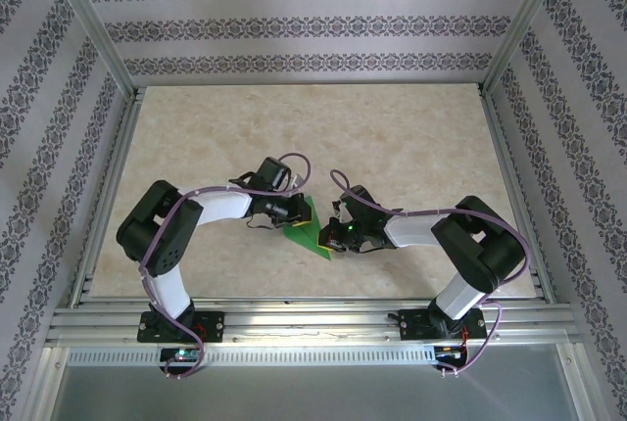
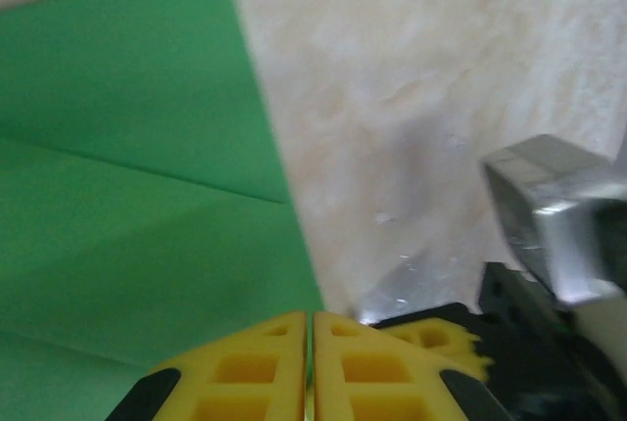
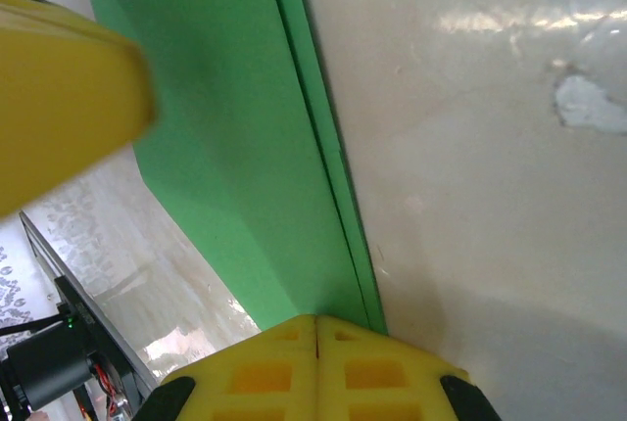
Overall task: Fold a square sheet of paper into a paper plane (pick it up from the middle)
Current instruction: Fourth fold the wing at the center of the table, then turn over the paper at the center of the table, then fold the wing for the fifth time at the center of the table.
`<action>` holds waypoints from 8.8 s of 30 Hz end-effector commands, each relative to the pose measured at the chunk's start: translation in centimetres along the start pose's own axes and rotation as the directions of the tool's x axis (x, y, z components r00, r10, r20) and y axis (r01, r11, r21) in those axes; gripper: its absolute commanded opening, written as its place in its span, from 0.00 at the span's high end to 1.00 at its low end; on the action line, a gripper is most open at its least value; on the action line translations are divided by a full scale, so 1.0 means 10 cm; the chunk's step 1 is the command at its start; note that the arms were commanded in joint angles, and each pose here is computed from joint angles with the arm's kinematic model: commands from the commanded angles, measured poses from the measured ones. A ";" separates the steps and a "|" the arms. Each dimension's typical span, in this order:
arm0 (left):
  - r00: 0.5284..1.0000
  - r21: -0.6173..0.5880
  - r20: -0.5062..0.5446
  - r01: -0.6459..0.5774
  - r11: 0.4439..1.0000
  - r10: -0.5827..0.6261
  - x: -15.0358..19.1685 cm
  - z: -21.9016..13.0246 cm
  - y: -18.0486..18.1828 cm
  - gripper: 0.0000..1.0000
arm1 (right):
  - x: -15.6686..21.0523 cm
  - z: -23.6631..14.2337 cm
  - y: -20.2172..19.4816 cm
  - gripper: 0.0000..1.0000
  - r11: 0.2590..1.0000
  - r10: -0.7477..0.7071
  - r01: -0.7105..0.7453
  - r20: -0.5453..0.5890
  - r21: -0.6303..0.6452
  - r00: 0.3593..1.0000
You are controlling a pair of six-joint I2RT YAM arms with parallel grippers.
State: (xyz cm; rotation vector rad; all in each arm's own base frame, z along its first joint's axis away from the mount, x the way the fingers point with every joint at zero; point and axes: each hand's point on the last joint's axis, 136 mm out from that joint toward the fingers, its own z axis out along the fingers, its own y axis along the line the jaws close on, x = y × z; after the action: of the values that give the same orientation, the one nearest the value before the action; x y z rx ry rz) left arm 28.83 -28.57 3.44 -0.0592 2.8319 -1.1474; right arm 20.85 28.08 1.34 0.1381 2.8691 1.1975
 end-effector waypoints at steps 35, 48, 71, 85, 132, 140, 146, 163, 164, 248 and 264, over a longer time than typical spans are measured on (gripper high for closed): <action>0.997 -0.095 -0.027 0.069 0.993 -0.072 0.15 0.17 0.42 0.93 | 0.83 -0.32 -0.62 0.95 0.994 0.049 -0.039 -0.102 0.101 0.994; 0.988 -0.016 -0.027 0.149 0.989 -0.149 0.08 0.15 0.31 0.94 | 0.45 -0.67 -0.39 0.70 0.973 0.229 -0.225 0.183 -0.046 0.956; 0.983 0.023 -0.031 0.179 0.984 -0.178 0.08 0.13 0.29 0.94 | 0.26 -0.55 -0.19 0.75 0.966 0.255 -0.245 0.140 -0.086 0.957; 0.983 0.023 -0.030 0.180 0.983 -0.179 0.07 0.12 0.28 0.94 | 0.30 -0.45 -0.29 0.75 0.961 0.275 -0.273 0.100 -0.037 0.956; 0.985 0.059 -0.014 0.174 0.983 -0.174 0.00 0.05 0.15 0.94 | -0.08 -0.44 0.07 0.75 0.966 0.206 -0.182 0.117 -0.186 0.972; 0.986 0.072 -0.002 0.168 0.983 -0.169 -0.03 0.03 0.11 0.93 | -0.09 -0.41 0.10 0.84 0.959 0.198 -0.173 0.095 -0.224 0.976; 0.989 0.090 0.016 0.147 0.985 -0.149 -0.07 -0.04 0.02 0.89 | -0.07 -0.39 0.08 0.92 0.958 0.191 -0.166 0.088 -0.233 0.978; 0.941 -0.022 0.320 -0.105 0.994 0.106 -0.25 -1.01 -0.37 0.57 | -0.22 -1.12 0.10 1.00 0.982 -0.188 0.185 0.344 0.043 0.920; 0.931 -0.037 0.342 -0.125 0.991 0.130 -0.26 -1.07 -0.38 0.52 | -0.24 -1.21 0.10 1.00 0.974 -0.226 0.208 0.369 0.089 0.901; 0.992 0.098 0.128 0.006 0.995 -0.019 -0.09 -0.38 -0.32 0.88 | 0.00 0.08 -0.23 0.91 0.978 0.157 -0.169 0.101 0.125 0.982; 0.993 -0.047 0.065 0.101 0.994 -0.098 -0.04 0.11 0.16 1.00 | -0.09 0.01 0.09 0.84 0.992 0.127 -0.129 0.196 -0.005 0.972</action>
State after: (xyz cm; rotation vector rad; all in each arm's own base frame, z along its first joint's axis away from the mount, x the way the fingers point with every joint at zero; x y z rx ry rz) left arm 28.86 -28.03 1.87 -0.2557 2.8411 -1.1181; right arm 21.78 29.54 1.80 0.4337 2.7448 1.1691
